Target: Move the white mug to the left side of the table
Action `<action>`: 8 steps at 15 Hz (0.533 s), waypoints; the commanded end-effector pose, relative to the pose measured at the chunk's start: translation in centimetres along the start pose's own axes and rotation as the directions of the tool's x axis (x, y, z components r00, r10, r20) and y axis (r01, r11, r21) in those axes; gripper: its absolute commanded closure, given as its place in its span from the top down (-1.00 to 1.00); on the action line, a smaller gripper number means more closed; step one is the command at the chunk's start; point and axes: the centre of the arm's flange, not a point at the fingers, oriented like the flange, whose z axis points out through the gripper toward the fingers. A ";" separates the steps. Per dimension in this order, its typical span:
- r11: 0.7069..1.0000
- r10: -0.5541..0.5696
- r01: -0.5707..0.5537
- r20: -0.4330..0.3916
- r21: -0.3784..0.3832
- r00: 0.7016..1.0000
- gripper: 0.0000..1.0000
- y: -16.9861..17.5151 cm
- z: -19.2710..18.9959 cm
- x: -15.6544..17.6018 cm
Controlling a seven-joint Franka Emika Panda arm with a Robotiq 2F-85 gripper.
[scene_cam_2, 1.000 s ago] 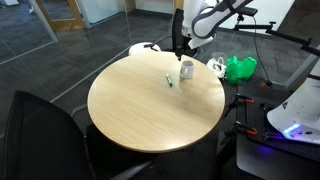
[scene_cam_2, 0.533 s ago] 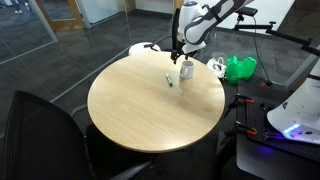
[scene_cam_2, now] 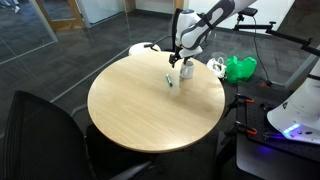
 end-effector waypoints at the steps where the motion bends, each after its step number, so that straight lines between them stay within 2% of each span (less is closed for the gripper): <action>1: 1.000 0.023 -0.023 0.006 -0.001 1.000 1.00 0.6 1.0 0.8; 6: 0.999 0.039 -0.038 0.020 -0.025 0.999 1.00 1.8 2.3 0.9; 7: 0.999 0.036 -0.036 0.019 -0.028 0.999 0.64 1.8 2.4 0.9; 8: 0.999 0.035 -0.035 0.017 -0.029 0.999 0.47 1.8 2.5 0.9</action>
